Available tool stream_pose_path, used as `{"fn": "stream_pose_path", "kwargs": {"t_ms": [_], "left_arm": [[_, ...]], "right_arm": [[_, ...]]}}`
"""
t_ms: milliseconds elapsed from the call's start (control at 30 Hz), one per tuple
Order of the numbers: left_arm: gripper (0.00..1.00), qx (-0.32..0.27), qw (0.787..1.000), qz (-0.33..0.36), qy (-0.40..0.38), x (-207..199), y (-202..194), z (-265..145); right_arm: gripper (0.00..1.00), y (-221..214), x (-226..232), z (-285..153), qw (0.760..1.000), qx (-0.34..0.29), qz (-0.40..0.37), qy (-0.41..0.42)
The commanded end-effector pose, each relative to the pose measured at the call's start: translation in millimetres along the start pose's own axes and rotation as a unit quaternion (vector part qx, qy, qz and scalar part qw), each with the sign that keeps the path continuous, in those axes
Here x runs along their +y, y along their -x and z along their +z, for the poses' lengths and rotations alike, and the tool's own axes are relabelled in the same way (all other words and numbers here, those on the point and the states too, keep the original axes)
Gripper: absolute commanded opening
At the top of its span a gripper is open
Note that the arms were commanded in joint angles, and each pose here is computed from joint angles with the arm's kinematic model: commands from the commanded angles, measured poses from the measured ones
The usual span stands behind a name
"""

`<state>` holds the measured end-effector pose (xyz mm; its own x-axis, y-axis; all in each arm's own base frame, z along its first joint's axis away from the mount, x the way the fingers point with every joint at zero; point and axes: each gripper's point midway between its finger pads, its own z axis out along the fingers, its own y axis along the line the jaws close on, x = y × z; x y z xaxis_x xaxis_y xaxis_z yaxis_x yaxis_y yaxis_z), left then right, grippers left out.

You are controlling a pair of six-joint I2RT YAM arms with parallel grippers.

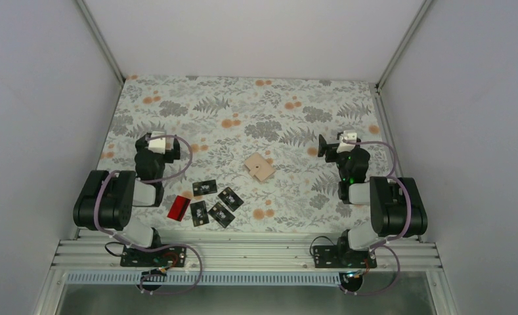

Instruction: Put the credit cards into the card holder

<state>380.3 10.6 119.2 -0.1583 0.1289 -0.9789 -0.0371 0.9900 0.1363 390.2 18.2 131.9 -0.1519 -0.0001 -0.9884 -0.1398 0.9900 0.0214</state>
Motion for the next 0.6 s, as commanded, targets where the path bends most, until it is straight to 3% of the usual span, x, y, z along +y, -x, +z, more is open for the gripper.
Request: {"fn": "stream_pose_path", "kwargs": {"t_ms": [0, 567], "left_arm": [[1.0, -0.043, 0.999, -0.008, -0.017, -4.0, 20.3, -1.1], [1.0, -0.042, 0.999, -0.008, -0.017, -3.9, 20.8, -0.7]], "right_arm": [[1.0, 14.9, -3.3, 0.0, 1.0, -0.029, -0.008, -0.006], [1.0, 13.2, -4.0, 2.3, 1.0, -0.022, -0.004, -0.003]]}}
